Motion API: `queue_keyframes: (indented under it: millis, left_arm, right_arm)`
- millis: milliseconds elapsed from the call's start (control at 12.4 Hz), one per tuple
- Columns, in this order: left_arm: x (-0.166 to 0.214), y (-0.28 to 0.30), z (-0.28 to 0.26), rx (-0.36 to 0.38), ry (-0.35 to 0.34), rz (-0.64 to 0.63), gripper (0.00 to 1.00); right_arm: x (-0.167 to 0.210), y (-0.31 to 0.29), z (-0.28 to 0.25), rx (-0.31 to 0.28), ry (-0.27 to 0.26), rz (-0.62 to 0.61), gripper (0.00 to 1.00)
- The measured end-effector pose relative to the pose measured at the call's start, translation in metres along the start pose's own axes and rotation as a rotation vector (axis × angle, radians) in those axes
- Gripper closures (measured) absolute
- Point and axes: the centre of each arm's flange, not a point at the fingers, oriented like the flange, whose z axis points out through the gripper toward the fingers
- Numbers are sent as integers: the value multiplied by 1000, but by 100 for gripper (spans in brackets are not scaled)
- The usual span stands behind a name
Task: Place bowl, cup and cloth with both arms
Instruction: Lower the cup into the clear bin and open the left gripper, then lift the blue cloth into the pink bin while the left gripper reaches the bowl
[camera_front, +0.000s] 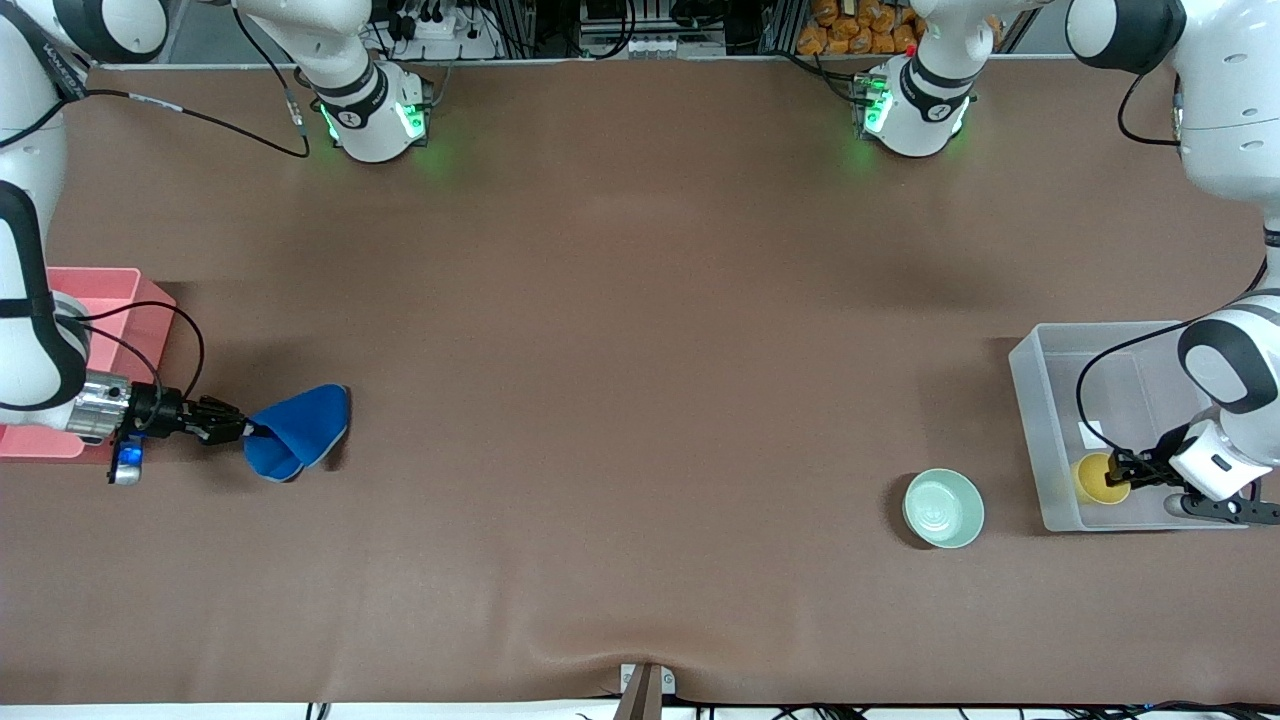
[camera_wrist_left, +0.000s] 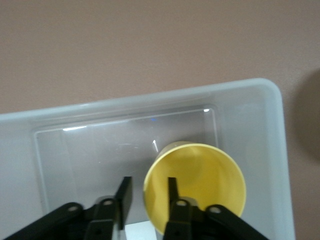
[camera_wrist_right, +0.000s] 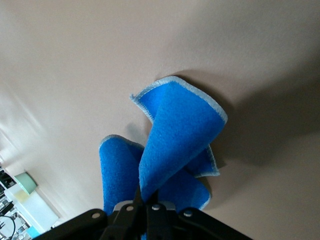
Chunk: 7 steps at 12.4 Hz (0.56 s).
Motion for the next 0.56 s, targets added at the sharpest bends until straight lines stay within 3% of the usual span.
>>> queue_keyframes:
  millis: [161, 322, 563]
  left_arm:
    - [1, -8, -6, 19, 1, 29, 33]
    - [1, -12, -18, 36, -27, 51, 11]
    - [1, -9, -59, 12, -58, 52, 7]
  right_arm:
    - [5, -6, -13, 3, 32, -15, 98]
    - [13, -20, -31, 1, 105, -42, 98]
    - [10, -40, -49, -3, 151, -71, 98]
